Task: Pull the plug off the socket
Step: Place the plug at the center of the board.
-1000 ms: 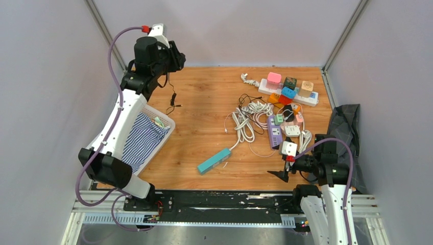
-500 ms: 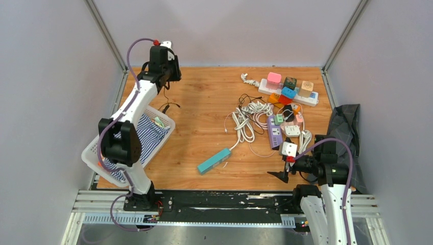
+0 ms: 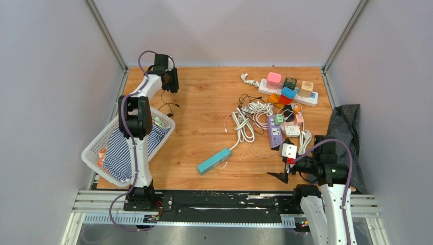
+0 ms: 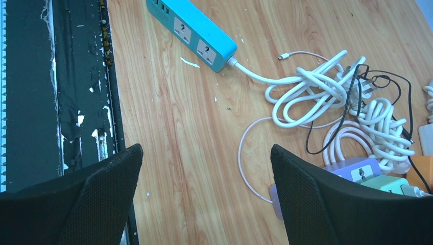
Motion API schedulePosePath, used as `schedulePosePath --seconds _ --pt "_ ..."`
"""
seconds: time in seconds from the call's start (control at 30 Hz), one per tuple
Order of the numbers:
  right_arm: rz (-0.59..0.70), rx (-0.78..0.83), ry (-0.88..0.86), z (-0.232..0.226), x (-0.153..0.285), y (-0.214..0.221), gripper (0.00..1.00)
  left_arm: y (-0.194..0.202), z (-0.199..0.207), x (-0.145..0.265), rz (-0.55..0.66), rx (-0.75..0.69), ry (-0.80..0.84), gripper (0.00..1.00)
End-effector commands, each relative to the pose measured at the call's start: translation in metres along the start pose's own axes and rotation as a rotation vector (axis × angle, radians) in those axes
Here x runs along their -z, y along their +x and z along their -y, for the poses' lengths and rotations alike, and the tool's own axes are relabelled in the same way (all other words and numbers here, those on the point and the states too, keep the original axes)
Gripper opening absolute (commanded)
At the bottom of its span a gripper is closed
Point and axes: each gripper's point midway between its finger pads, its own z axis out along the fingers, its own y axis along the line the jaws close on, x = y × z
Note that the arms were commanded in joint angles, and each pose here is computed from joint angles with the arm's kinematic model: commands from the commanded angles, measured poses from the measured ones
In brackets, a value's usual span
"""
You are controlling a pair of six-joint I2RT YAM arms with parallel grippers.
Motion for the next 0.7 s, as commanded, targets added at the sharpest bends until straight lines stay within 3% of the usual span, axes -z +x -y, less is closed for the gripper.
schedulePosePath --seconds 0.0,0.07,0.13,0.23,0.43,0.67 --pt "0.024 -0.012 -0.026 -0.008 -0.002 -0.001 0.95 -0.001 0.003 -0.001 -0.031 0.001 0.048 0.49" --pt "0.023 -0.012 -0.025 -0.007 -0.002 -0.001 0.95 -0.002 0.003 0.002 -0.036 0.003 0.06 0.67" --pt "0.022 -0.013 -0.026 -0.007 -0.002 0.0 0.95 -0.011 0.005 0.016 -0.021 -0.005 0.071 0.76" --pt "0.02 -0.006 -0.022 -0.007 -0.001 -0.001 0.95 -0.039 0.009 0.056 0.044 -0.026 0.083 0.99" --pt "0.025 0.008 -0.016 -0.009 0.0 -0.003 0.95 -0.086 0.049 0.193 0.31 -0.023 0.254 1.0" --pt "0.06 0.072 -0.017 -0.017 0.002 -0.013 0.95 -0.063 0.104 0.364 0.638 0.094 0.636 1.0"
